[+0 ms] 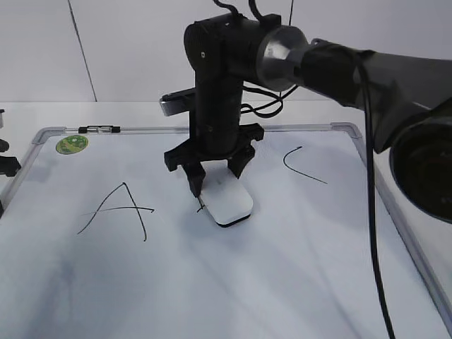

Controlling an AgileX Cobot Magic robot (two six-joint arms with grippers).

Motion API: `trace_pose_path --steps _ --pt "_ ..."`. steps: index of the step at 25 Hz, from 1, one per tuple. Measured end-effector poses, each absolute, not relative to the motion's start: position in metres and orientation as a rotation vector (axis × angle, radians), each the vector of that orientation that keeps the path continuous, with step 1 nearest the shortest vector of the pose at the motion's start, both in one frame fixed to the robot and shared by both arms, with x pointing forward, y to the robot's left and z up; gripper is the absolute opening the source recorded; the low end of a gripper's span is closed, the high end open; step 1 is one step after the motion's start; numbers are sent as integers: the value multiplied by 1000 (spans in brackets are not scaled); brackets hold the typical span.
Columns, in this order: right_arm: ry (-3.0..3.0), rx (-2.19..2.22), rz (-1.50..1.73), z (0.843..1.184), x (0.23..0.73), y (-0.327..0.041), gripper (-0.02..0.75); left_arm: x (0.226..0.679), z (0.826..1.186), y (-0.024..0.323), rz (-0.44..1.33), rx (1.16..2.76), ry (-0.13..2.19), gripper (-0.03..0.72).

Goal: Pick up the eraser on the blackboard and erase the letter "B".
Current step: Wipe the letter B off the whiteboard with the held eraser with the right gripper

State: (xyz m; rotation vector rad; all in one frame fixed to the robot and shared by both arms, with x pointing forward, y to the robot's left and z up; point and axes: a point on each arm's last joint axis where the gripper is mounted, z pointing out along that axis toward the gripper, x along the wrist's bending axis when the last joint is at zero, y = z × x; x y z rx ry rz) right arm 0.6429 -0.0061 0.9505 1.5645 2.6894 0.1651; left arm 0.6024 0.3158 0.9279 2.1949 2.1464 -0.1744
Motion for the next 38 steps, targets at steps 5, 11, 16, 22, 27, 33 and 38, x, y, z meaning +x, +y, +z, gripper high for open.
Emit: trace_pose_path --steps 5,11,16,22,27,33,38 --pt "2701 1470 134 947 637 5 547 602 928 316 -174 2195 2146 25" --pt "2714 1392 136 944 630 17 547 602 928 316 -174 2195 2146 25" --pt "2728 1346 164 943 625 27 547 602 928 316 -174 2195 2146 25" --pt "2721 1340 157 943 625 26 547 602 928 316 -173 2197 2146 25" --pt "2707 1347 152 943 628 24 547 602 928 316 -173 2197 2146 25" --pt "2709 1440 170 939 639 10 547 603 928 316 -173 2192 2146 25" --pt "2666 1538 223 939 652 -2 546 603 928 316 -173 2189 2146 25"
